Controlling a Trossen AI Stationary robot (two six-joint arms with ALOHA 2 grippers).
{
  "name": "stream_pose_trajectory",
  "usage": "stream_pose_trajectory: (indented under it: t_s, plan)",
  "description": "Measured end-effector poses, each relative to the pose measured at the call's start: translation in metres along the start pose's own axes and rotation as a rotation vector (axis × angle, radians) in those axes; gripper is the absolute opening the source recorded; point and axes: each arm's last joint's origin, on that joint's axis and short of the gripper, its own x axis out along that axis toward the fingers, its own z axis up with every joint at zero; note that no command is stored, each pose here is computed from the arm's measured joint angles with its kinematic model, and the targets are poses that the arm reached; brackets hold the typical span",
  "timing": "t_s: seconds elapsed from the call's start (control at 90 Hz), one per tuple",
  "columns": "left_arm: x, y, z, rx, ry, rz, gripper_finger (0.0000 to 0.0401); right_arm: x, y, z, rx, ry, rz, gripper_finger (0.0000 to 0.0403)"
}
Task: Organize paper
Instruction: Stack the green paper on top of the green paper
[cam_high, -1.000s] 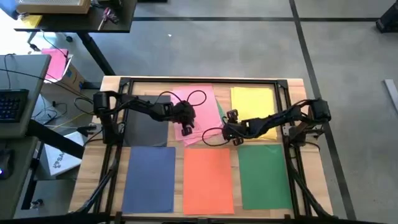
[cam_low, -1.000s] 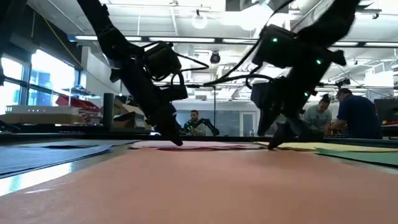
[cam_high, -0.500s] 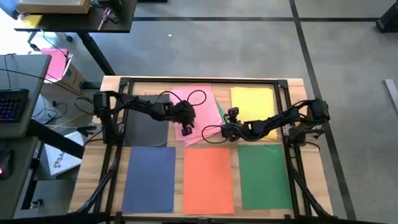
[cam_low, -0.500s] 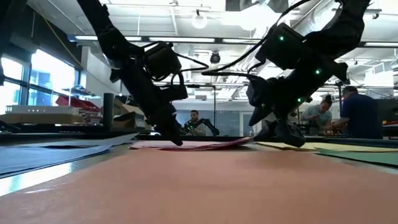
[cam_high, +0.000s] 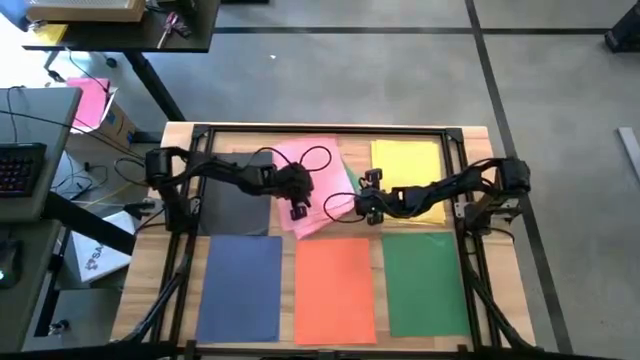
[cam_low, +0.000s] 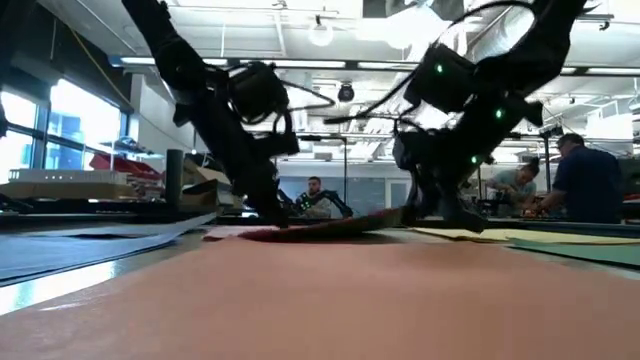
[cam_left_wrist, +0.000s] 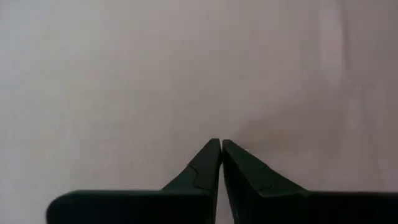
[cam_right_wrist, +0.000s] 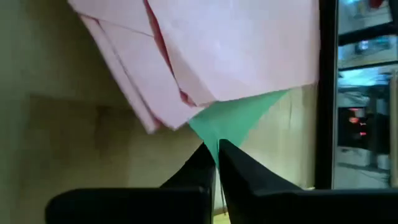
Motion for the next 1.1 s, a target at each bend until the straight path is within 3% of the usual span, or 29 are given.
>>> stream_pose_trajectory:
  t_s: [0.178,0.378,0.456,0.589,0.633,0.678,0.789,0.844,0.956,1.1]
  plan:
    - [-0.029,0.000,0.020,0.001,-0.123,0.044,0.0007,-0.033,0.001,0.019,-0.017,0.016,0.188,0.0000]
    - [-0.048,-0.004,0.031,0.006,-0.206,0.039,0.0007,-0.094,-0.011,0.043,-0.002,0.025,0.241,0.0000]
    - [-0.049,-0.007,0.031,0.014,-0.207,0.029,0.0007,-0.124,-0.024,0.053,0.064,-0.009,0.174,0.0000]
    - [-0.048,-0.015,0.030,0.030,-0.195,0.011,0.0007,-0.169,-0.048,0.061,0.235,-0.106,-0.060,0.0000]
    - [-0.048,-0.018,0.030,0.030,-0.195,0.006,0.0007,-0.178,-0.049,0.060,0.289,-0.133,-0.081,0.0000]
    - [-0.048,-0.019,0.030,0.034,-0.193,0.003,0.0007,-0.183,-0.044,0.059,0.293,-0.153,-0.004,0.0000]
    - [-0.048,-0.023,0.028,0.045,-0.176,-0.007,0.0007,-0.191,-0.015,0.052,0.217,-0.126,0.414,0.0000]
    - [-0.048,-0.025,0.028,0.047,-0.169,-0.011,0.0007,-0.199,-0.002,0.052,0.215,-0.124,0.557,0.0000]
    - [-0.048,-0.027,0.027,0.035,-0.161,-0.018,0.0007,-0.219,0.022,0.050,0.218,-0.117,0.714,0.0000]
    - [-0.049,-0.037,0.028,0.029,-0.178,-0.039,0.0007,-0.245,0.049,0.042,0.292,-0.052,0.795,0.0000]
